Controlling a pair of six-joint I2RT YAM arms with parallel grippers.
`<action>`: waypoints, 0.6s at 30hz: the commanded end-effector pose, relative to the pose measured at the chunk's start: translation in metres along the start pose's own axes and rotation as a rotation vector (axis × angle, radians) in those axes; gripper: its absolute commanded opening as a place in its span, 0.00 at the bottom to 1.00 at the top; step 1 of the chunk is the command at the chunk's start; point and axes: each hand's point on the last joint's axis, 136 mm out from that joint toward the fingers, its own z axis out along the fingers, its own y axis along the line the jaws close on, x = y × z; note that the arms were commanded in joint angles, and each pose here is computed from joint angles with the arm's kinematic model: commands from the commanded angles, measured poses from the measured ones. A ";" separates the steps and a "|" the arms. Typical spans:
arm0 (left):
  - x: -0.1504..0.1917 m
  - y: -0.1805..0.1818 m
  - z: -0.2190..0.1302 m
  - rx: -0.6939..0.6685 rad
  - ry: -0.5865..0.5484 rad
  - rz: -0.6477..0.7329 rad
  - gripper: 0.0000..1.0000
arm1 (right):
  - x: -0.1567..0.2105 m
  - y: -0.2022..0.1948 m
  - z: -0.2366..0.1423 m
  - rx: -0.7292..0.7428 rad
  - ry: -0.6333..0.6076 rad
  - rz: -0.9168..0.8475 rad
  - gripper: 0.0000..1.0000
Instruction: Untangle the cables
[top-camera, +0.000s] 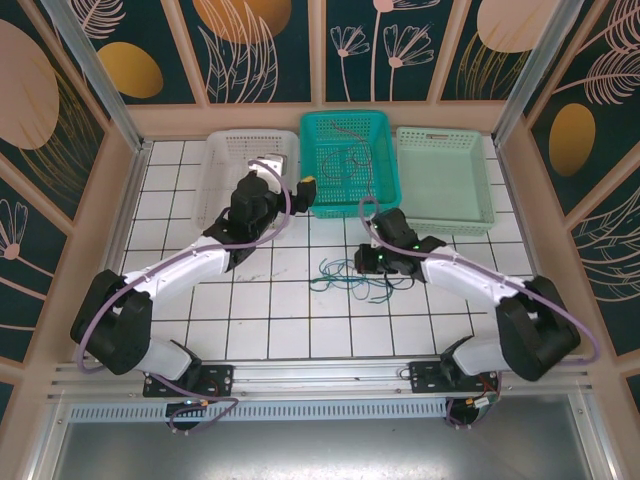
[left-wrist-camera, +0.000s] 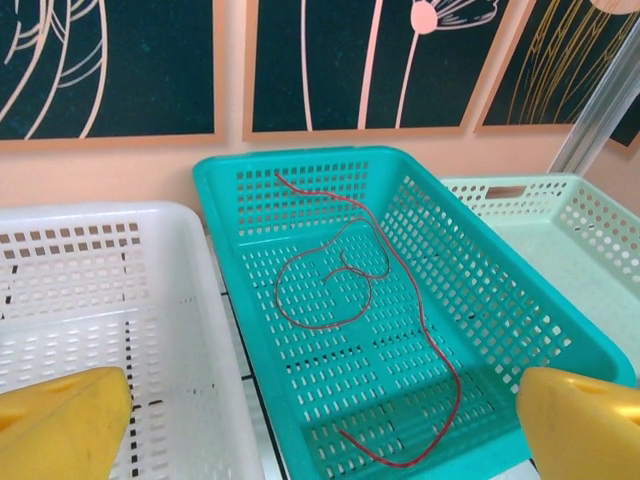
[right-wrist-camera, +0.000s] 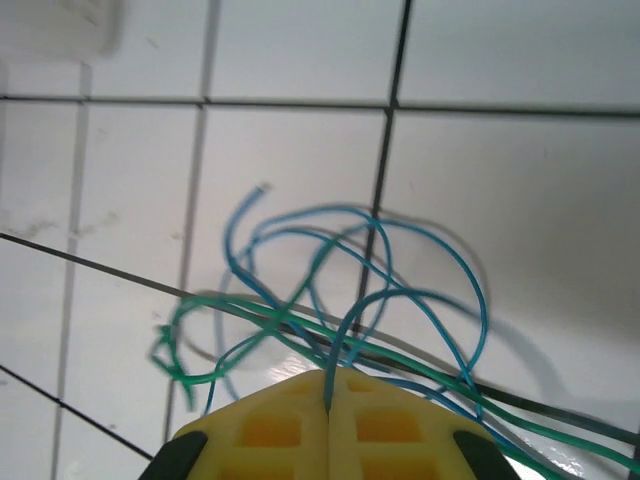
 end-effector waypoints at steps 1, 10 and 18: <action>-0.003 -0.011 -0.004 0.066 -0.012 -0.031 0.98 | -0.030 0.029 -0.037 -0.062 -0.130 -0.080 0.00; 0.011 -0.037 -0.014 0.235 0.019 -0.052 0.90 | -0.057 0.075 -0.104 -0.190 -0.245 -0.181 0.00; 0.001 -0.074 -0.041 0.475 -0.036 -0.077 0.81 | -0.085 0.099 -0.149 -0.233 -0.380 -0.245 0.00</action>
